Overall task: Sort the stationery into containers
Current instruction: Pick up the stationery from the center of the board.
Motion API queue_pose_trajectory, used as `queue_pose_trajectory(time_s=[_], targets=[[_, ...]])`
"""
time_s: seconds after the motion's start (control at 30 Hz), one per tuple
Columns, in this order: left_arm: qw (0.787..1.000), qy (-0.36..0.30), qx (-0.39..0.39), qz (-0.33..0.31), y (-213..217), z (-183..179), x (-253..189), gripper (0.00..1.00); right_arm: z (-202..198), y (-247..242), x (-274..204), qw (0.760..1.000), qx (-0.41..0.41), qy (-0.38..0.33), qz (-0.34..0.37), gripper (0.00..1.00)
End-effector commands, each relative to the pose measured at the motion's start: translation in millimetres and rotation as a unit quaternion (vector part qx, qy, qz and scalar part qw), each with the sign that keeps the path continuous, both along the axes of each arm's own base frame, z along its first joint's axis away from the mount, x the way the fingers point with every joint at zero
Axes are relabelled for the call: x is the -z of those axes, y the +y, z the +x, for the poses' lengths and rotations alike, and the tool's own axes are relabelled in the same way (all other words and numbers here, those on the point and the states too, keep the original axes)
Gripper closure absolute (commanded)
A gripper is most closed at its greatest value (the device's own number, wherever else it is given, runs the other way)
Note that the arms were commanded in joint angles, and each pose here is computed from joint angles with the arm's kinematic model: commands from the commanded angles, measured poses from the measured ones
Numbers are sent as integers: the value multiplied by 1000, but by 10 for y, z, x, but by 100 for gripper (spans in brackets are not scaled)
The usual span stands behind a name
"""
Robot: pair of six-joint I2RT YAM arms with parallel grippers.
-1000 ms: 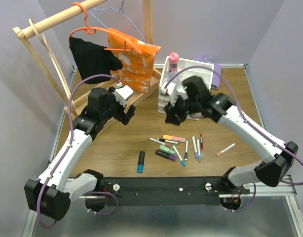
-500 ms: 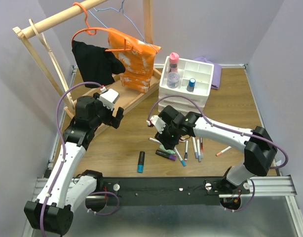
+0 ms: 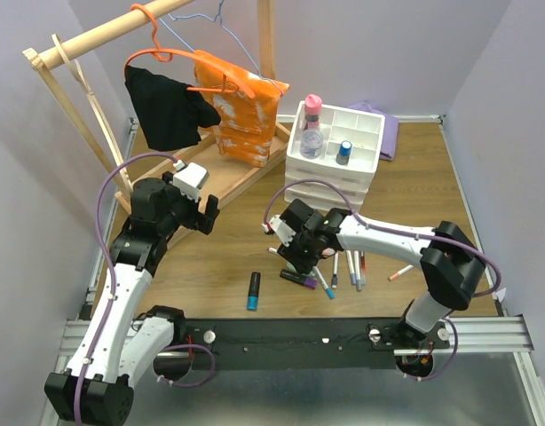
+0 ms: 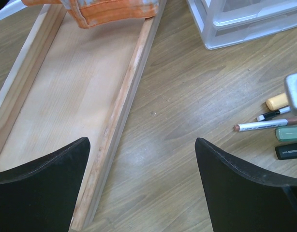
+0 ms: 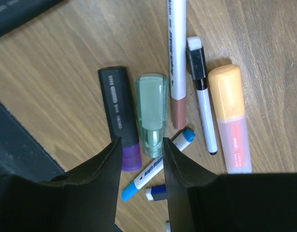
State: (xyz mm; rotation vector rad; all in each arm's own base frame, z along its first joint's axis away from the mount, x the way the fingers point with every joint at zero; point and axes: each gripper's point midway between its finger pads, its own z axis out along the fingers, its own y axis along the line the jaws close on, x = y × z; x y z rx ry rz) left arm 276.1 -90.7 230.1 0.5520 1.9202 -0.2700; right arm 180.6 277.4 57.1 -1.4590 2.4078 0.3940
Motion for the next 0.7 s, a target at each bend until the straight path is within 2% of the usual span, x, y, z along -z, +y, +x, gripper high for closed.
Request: queue_pose_trajectory(time_s=[0.0,0.67], targets=[[1000,3,7,-23,-49,-57,-4,1,172,71,107,999,29,-24,-15,55],[999,6,1,-31,-43,-68,84,1,41,-1,424,998,36,20,-48,62]])
